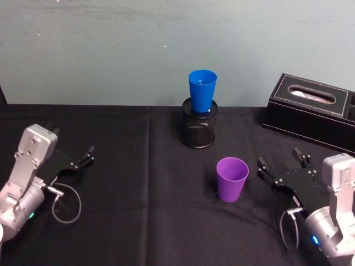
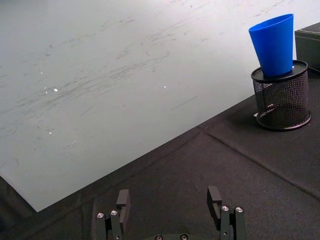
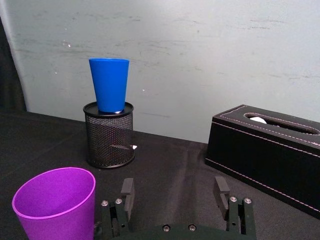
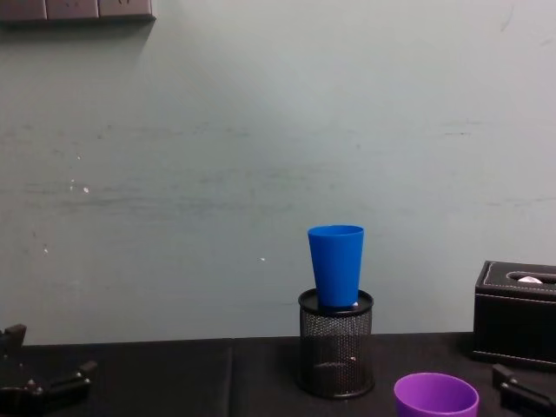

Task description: Pick up one cup with a gripper and tap it against the other cup.

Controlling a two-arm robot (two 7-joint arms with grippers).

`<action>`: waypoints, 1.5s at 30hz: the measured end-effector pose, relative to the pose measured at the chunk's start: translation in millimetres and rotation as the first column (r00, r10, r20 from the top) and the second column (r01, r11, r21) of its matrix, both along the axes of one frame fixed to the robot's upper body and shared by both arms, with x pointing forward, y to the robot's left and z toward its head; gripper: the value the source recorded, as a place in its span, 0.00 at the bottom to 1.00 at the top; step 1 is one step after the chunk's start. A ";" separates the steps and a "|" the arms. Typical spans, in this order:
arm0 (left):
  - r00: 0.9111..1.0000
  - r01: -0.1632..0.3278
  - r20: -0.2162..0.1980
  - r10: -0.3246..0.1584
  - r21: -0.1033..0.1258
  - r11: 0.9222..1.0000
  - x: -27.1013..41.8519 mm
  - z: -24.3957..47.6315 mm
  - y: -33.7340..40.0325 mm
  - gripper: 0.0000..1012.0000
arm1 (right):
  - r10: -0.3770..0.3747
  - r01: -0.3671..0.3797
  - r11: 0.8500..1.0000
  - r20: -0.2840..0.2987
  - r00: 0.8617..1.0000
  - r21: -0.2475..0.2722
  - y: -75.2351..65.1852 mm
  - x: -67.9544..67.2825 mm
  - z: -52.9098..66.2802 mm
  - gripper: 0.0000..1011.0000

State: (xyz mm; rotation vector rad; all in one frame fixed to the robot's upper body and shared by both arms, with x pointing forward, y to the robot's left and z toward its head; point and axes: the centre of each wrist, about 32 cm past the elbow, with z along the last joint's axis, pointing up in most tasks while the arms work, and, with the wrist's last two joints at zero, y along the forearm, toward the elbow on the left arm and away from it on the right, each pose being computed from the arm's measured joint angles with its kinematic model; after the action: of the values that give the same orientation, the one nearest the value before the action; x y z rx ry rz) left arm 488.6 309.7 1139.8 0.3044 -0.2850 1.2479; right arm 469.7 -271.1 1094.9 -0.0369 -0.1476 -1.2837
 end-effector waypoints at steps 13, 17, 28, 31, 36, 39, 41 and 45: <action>1.000 0.000 0.000 0.000 0.000 1.000 0.0 0.0 0.0 1.00 | 0.004 -0.004 1.000 0.003 1.000 0.001 0.6 -0.1 1.0 0.99; 1.000 0.000 0.000 0.000 0.000 1.000 0.0 0.0 0.0 1.00 | 0.004 -0.004 1.000 0.003 1.000 0.002 0.6 -0.2 1.1 0.99; 1.000 0.000 0.000 0.000 0.000 1.000 0.0 0.0 0.0 1.00 | 0.007 -0.007 1.000 0.005 1.000 0.002 0.8 -0.1 1.5 0.99; 1.000 0.000 0.000 0.000 0.000 1.000 0.0 0.0 0.0 1.00 | 0.007 -0.007 1.000 0.005 1.000 0.002 0.8 -0.1 1.5 0.99; 1.000 0.000 0.000 0.000 0.000 1.000 0.0 0.0 0.0 1.00 | 0.007 -0.007 1.000 0.005 1.000 0.002 0.8 -0.1 1.6 0.99; 1.000 0.000 0.000 0.000 0.000 1.000 0.0 0.0 0.0 1.00 | 0.007 -0.007 1.000 0.005 1.000 0.003 0.7 -0.1 1.6 0.99; 1.000 0.000 0.000 0.000 0.000 1.000 0.0 0.0 0.0 1.00 | 0.007 -0.007 1.000 0.005 1.000 0.003 0.8 -0.1 1.6 0.99; 1.000 0.000 0.000 0.000 0.000 1.000 0.0 0.0 0.0 1.00 | 0.007 -0.007 1.000 0.005 1.000 0.003 0.7 -0.1 1.6 0.99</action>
State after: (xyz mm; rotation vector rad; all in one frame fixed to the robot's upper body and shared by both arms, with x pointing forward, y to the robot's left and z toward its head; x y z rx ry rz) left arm 488.6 309.6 1139.8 0.3045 -0.2850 1.2479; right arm 469.6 -270.3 1096.5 -0.0312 -0.1500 -1.2768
